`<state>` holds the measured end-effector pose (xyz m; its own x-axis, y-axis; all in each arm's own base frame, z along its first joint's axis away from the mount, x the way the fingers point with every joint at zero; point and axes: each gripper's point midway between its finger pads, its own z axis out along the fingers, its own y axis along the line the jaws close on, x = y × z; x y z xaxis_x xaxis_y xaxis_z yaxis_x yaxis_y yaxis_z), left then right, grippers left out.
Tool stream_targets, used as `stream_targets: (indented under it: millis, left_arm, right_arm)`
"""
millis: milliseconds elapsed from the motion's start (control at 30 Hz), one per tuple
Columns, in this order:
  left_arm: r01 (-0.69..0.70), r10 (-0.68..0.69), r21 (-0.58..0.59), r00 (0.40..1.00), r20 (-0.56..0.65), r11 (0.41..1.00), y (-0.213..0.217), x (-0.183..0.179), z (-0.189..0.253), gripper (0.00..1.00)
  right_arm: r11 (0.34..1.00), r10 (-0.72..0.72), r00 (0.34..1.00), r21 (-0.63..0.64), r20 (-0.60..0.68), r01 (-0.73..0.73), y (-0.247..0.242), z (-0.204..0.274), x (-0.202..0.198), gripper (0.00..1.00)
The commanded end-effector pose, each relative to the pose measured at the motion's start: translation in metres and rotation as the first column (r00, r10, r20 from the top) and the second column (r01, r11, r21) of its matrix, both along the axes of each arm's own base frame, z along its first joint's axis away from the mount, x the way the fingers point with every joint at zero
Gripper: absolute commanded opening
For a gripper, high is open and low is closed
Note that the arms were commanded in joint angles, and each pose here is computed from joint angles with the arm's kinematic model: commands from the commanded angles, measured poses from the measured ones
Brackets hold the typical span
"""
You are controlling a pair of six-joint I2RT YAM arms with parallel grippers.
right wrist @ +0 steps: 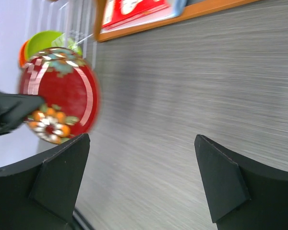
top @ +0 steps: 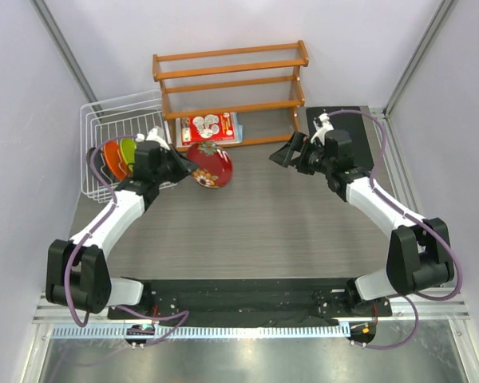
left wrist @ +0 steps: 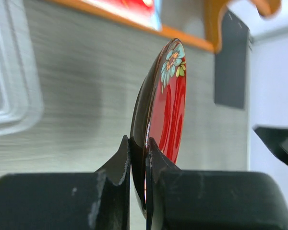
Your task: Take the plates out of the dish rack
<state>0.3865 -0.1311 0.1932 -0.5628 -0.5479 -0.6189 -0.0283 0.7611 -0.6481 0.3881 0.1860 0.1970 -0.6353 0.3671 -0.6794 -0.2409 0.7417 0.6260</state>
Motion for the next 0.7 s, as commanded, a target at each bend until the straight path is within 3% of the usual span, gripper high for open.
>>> stream_targets:
  millis: [0,267,667]
  left_arm:
    - [0.135,-0.090,-0.173,0.965,0.246,0.976,-0.050,0.011,0.070,0.00]
    - [0.218,-0.159,-0.226,0.955,0.250,0.949,-0.093,0.003,0.062,0.00]
    - [0.252,-0.198,-0.251,0.955,0.222,0.935,-0.117,-0.005,0.044,0.00]
  right_arm:
    - [0.982,0.118,0.992,0.139,0.052,-0.124,0.039,0.018,-0.005,0.96]
    - [0.959,0.199,0.980,0.205,0.010,-0.196,0.065,-0.012,-0.010,0.95]
    - [0.933,0.245,0.969,0.264,0.028,-0.243,0.078,-0.021,-0.013,0.92]
